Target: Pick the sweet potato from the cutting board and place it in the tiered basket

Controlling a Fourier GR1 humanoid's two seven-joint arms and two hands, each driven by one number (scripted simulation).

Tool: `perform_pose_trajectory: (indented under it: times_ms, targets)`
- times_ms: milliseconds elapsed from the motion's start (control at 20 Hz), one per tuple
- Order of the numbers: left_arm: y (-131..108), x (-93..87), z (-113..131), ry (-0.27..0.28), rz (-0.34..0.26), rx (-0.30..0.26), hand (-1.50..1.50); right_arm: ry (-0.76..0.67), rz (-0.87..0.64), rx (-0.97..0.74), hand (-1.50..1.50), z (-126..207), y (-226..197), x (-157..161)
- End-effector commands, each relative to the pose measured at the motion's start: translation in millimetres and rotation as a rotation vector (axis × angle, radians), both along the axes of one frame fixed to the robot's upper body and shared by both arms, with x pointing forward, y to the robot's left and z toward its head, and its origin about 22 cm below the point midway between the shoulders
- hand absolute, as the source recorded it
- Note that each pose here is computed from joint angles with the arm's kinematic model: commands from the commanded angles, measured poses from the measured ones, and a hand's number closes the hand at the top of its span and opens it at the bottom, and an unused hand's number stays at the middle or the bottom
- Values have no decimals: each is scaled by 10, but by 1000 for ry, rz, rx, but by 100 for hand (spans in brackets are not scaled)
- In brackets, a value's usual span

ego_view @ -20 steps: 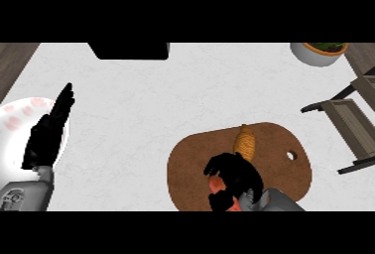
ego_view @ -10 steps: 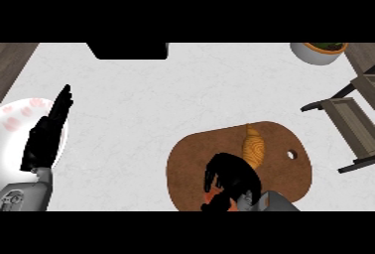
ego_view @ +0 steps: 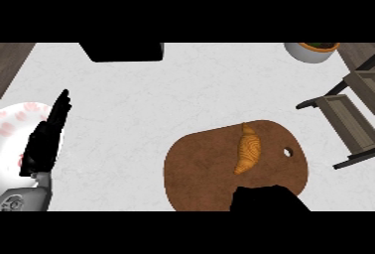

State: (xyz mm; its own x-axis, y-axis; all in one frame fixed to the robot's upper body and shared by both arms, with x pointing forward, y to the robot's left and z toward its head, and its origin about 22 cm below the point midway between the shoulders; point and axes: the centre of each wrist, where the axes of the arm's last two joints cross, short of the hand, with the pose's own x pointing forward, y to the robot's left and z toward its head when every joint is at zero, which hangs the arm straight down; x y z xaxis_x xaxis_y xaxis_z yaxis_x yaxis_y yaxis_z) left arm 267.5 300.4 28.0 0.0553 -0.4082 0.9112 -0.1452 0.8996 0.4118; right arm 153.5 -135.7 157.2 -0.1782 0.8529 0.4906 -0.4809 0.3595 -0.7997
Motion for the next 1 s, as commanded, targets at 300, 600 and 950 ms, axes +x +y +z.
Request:
perform_pose_trajectory:
  times_ms: [300, 600, 950]
  targets:
    - [124, -26, -35, 14, 11, -4, 0, -456, -187, 281, 150, 923, -445, -327]
    - [-51, 55, -4, -11, 19, 6, 0, -626, -263, 312, 150, 1330, -614, -237]
    - [-51, 26, 117, 0, 10, -10, 0, -699, -312, 130, 150, 1987, -1007, 5]
